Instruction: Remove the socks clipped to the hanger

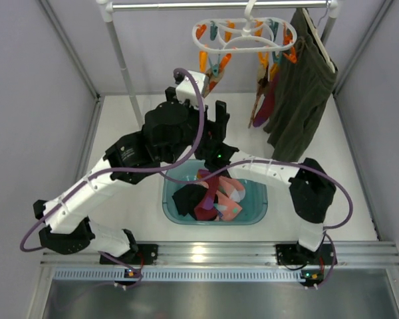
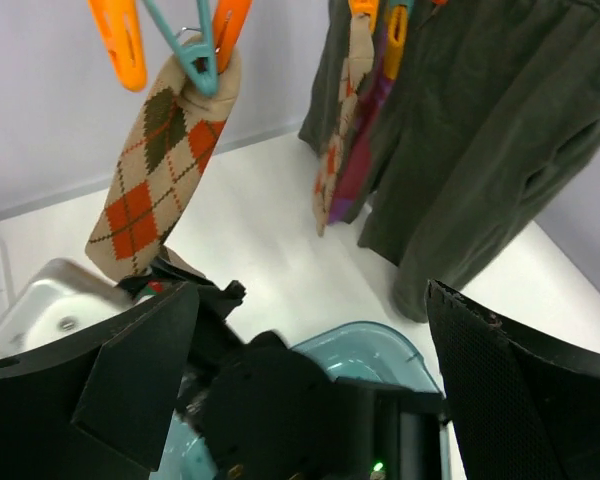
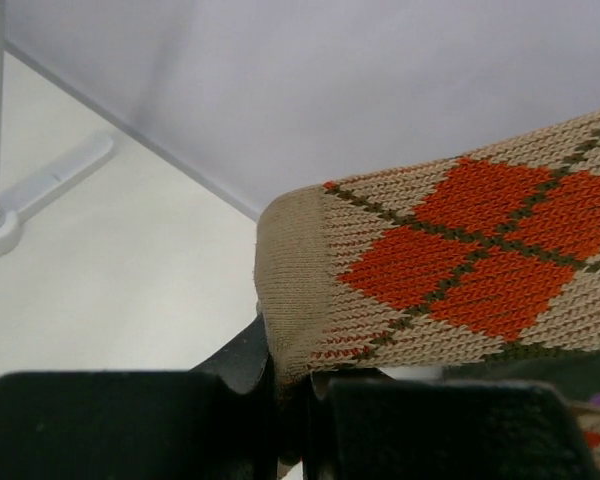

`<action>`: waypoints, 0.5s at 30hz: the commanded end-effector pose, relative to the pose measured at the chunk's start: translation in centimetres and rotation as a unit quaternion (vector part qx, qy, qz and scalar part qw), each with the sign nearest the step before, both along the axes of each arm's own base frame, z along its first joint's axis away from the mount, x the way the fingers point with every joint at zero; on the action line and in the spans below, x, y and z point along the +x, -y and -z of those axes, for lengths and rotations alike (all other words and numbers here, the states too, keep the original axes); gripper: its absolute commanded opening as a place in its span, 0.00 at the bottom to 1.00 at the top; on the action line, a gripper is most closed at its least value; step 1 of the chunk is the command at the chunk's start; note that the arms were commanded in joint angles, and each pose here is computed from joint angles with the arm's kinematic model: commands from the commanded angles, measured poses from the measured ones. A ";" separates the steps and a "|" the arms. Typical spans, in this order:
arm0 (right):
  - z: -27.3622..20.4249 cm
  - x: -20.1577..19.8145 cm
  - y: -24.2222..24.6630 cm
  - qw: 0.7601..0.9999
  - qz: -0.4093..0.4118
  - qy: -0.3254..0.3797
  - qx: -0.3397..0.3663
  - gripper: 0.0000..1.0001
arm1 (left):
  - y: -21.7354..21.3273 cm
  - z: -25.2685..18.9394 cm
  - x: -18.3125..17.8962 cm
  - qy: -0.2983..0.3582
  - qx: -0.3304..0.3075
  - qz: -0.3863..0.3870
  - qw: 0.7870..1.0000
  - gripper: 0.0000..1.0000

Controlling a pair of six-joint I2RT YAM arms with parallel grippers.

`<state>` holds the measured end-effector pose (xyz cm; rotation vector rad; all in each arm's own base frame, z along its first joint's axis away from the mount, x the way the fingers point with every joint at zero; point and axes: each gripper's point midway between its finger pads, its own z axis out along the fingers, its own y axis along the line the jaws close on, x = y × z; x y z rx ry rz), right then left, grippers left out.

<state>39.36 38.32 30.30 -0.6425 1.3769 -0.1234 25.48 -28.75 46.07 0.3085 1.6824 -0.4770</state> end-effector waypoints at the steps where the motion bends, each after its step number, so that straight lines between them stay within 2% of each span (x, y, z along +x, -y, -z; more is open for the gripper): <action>1: -1.1 0.1 -1.5 0.999 0.023 0.013 -0.042 0.00 | -0.7 -1.6 1.0 0.026 0.017 -0.036 0.999 0.98; 5: -1.5 0.0 -2.9 0.998 0.018 0.021 -0.049 0.00 | -0.2 -1.6 3.6 0.042 0.059 -0.105 0.992 0.98; 6: -1.2 0.0 -3.1 0.998 0.018 0.021 -0.053 0.00 | -0.6 -3.1 3.9 0.052 0.052 -0.122 0.990 0.98; 8: -1.3 0.0 -3.4 0.998 0.016 0.025 -0.061 0.00 | -0.3 -2.4 5.5 0.058 0.088 -0.171 0.980 0.98; 15: -1.2 0.0 -4.0 0.996 0.015 0.037 -0.084 0.00 | 2.8 -3.3 10.0 0.089 0.143 -0.228 0.959 0.98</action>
